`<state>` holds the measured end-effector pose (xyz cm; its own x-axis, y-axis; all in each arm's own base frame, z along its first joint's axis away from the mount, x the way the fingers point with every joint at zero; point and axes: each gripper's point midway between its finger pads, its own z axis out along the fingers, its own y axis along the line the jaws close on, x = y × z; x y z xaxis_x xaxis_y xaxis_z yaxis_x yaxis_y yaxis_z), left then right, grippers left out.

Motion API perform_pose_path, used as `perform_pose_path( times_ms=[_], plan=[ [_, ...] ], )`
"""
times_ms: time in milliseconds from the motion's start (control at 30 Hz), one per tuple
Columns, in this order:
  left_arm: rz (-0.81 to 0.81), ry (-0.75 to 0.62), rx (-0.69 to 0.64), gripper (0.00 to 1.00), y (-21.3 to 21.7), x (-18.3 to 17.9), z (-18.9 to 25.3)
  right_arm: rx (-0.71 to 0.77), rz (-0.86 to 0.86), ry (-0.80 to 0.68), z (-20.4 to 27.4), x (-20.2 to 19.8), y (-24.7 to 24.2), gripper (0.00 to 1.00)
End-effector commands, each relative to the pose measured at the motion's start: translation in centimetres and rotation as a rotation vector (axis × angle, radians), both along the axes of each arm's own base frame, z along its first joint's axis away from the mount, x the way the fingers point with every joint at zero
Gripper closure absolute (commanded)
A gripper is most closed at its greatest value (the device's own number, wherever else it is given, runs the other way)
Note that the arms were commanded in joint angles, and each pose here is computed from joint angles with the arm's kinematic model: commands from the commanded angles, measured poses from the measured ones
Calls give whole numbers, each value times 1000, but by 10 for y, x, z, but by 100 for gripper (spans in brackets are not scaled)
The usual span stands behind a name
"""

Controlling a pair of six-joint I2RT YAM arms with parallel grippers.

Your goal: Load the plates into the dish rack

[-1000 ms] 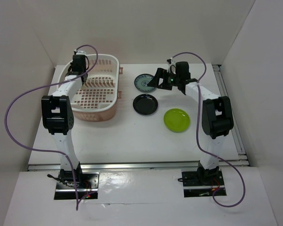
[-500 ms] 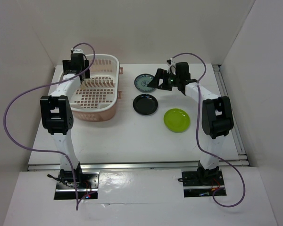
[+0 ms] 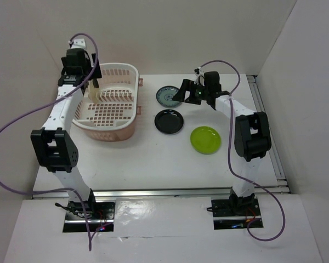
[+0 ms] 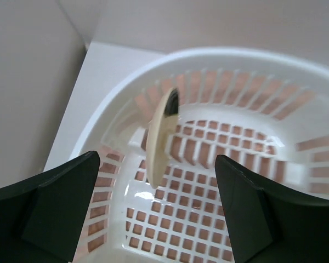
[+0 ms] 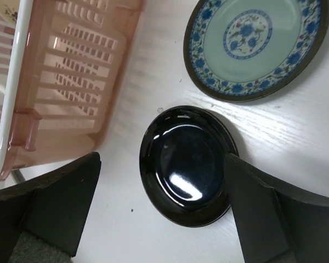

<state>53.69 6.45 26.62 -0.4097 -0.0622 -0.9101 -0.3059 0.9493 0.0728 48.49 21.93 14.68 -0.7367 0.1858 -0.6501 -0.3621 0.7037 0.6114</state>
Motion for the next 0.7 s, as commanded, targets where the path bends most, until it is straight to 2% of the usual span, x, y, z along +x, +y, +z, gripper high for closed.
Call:
perform_pose_path(
  times_ms=[0, 33, 167, 267, 300, 400, 433, 533, 667],
  plan=[
    [-106, -216, -165, 0, -31, -25, 101, -39, -22, -73, 17, 20, 1, 0],
    [-119, -216, -203, 0, -37, -31, 105, -55, -27, -67, 14, 20, -2, 0],
    [-379, -270, -359, 0, -92, -60, 145, -72, -91, -73, 14, 37, -24, 0],
    [-515, -291, -468, 0, -122, -85, 161, -80, -133, -84, 23, 49, -39, 0],
    [-601, -296, -540, 0, -140, -94, 168, -82, -151, -45, 9, 51, -47, 0],
    [-717, -259, -625, 0, -168, -113, 150, -74, -162, -23, 1, 56, -53, 0],
    [-726, -218, -645, 0, -174, -113, 129, -74, -162, -23, 1, 56, -53, 0],
    [-737, -177, -680, 0, -185, -121, 108, -84, -170, -3, -11, 57, -54, 0],
    [-808, -153, -593, 0, -216, -138, 111, -84, -147, 35, -38, 56, -47, 0]
  ],
)
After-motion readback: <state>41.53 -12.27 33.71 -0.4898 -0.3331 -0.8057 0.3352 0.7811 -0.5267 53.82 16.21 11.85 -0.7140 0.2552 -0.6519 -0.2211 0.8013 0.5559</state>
